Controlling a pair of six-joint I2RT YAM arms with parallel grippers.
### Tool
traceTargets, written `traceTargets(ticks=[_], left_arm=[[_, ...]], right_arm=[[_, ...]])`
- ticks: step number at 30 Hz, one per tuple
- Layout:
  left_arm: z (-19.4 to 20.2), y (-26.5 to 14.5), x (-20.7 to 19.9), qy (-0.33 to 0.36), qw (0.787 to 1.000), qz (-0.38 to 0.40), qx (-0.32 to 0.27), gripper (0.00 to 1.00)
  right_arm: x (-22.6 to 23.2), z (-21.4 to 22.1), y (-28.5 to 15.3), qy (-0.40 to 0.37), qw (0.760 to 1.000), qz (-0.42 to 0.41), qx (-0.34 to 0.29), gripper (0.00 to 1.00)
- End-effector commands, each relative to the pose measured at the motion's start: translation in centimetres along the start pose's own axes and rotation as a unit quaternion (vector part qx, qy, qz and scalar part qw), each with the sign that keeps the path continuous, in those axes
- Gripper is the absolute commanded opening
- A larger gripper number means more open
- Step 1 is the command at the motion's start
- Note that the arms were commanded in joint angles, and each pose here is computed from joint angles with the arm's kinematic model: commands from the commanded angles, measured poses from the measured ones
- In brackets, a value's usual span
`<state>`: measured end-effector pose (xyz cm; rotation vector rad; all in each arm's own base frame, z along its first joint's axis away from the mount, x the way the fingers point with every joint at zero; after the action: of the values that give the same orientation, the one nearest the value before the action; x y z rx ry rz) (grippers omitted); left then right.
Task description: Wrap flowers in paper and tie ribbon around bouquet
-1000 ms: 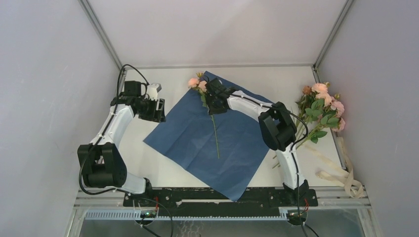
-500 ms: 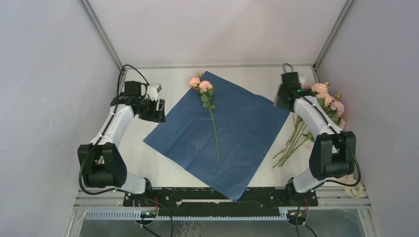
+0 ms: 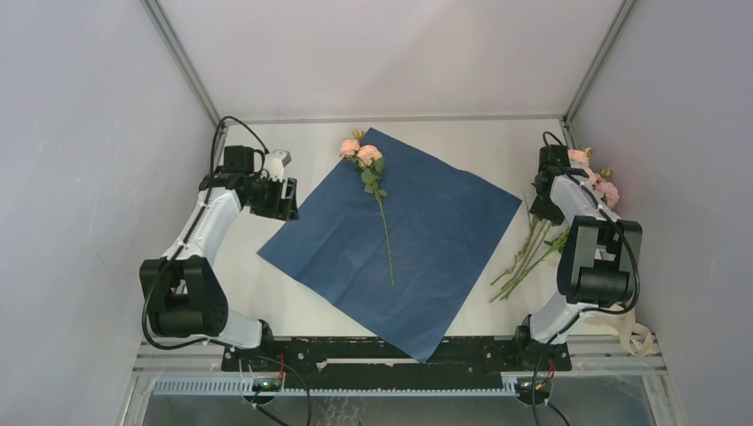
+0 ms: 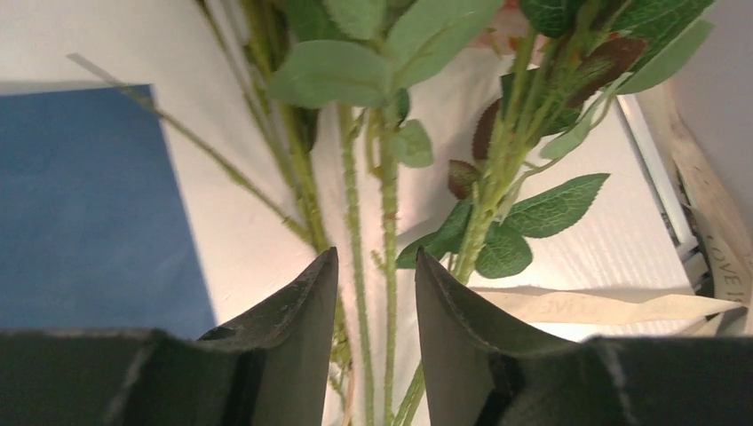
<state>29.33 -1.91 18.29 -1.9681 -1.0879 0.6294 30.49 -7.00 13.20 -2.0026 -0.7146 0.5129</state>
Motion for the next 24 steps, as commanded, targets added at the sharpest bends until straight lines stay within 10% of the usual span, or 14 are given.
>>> traceTargets(ticks=[1, 10, 16, 24], left_arm=[[0.5, 0.7, -0.2, 0.006, 1.0, 0.015, 0.0, 0.72], [0.5, 0.9, -0.2, 0.003, 1.0, 0.018, 0.001, 0.71], [0.5, 0.9, -0.2, 0.001, 1.0, 0.018, 0.003, 0.72], [0.4, 0.8, -0.3, 0.003, 1.0, 0.023, -0.002, 0.72]], right_arm=[[-1.1, -0.6, 1.5, -0.009, 0.998, 0.048, -0.029, 0.44], [-0.7, -0.1, 4.1, -0.004, 0.999, 0.038, 0.002, 0.39], [-0.2, 0.4, 4.5, -0.004, 1.0, 0.008, 0.014, 0.16], [-1.6, -2.9, -0.9, 0.012, 0.996, -0.001, -0.087, 0.0]])
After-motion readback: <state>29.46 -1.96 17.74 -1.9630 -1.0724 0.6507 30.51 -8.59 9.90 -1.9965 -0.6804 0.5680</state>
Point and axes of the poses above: each gripper's point midway between its finger pads, its own y axis out along the fingers, its own x axis along the line the jaws close on, z = x × y, the point moved 7 cm from there along -y, back along the fingers, and after that the axes turned 13 degrees about y, right-handed, at the moved point
